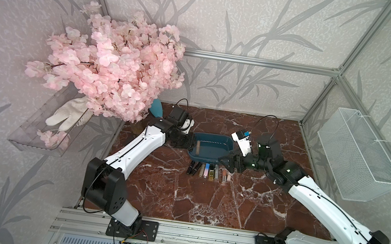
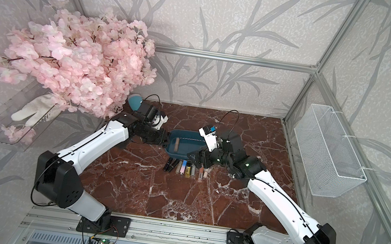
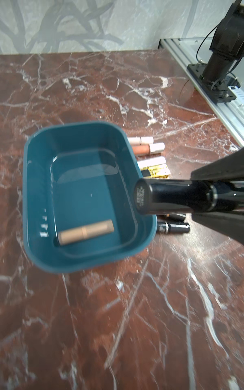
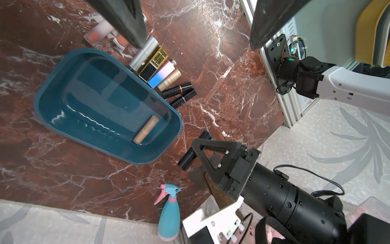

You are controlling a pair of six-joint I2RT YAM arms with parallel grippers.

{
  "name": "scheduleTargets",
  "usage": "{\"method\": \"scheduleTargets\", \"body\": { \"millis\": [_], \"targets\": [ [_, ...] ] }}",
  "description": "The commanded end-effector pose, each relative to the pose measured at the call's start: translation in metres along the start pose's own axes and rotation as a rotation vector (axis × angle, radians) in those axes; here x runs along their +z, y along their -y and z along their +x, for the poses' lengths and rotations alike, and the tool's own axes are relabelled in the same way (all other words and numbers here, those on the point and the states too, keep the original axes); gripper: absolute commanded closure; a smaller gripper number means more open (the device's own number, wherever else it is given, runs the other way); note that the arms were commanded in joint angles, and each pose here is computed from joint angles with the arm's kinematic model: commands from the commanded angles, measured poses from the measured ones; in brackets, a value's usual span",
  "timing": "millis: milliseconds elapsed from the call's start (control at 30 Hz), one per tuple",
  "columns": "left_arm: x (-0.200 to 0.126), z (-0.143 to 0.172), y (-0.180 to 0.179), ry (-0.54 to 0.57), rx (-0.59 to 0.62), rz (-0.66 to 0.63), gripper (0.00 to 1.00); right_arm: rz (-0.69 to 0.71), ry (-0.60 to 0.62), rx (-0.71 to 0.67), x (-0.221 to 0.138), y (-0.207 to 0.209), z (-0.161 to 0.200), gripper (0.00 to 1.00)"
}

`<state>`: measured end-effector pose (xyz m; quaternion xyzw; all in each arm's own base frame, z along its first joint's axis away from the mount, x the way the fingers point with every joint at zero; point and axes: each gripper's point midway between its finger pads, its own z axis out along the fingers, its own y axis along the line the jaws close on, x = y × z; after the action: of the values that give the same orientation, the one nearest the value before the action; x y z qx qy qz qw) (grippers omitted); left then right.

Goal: Put the lipstick into the storage box
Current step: Pick up the lipstick at the center of the board, then place the lipstick in the storage box.

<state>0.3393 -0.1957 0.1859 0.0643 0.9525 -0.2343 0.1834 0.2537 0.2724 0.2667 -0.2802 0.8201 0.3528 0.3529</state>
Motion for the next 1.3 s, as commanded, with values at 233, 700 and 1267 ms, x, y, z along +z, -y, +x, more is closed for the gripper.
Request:
{"method": "scheduleTargets", "body": {
  "millis": [233, 700, 1267],
  "targets": [
    [0.041, -0.027, 0.025, -0.022, -0.003, 0.001, 0.86, 0.027, -0.114, 0.031, -0.008, 0.014, 0.014, 0.18],
    [0.099, -0.028, 0.019, -0.114, -0.003, -0.06, 0.86, 0.013, -0.182, 0.041, 0.011, 0.029, 0.021, 0.18],
    [0.144, -0.023, -0.013, -0.147, -0.049, -0.169, 0.87, 0.004, -0.186, 0.109, 0.013, 0.048, 0.022, 0.18]
  ]
}}
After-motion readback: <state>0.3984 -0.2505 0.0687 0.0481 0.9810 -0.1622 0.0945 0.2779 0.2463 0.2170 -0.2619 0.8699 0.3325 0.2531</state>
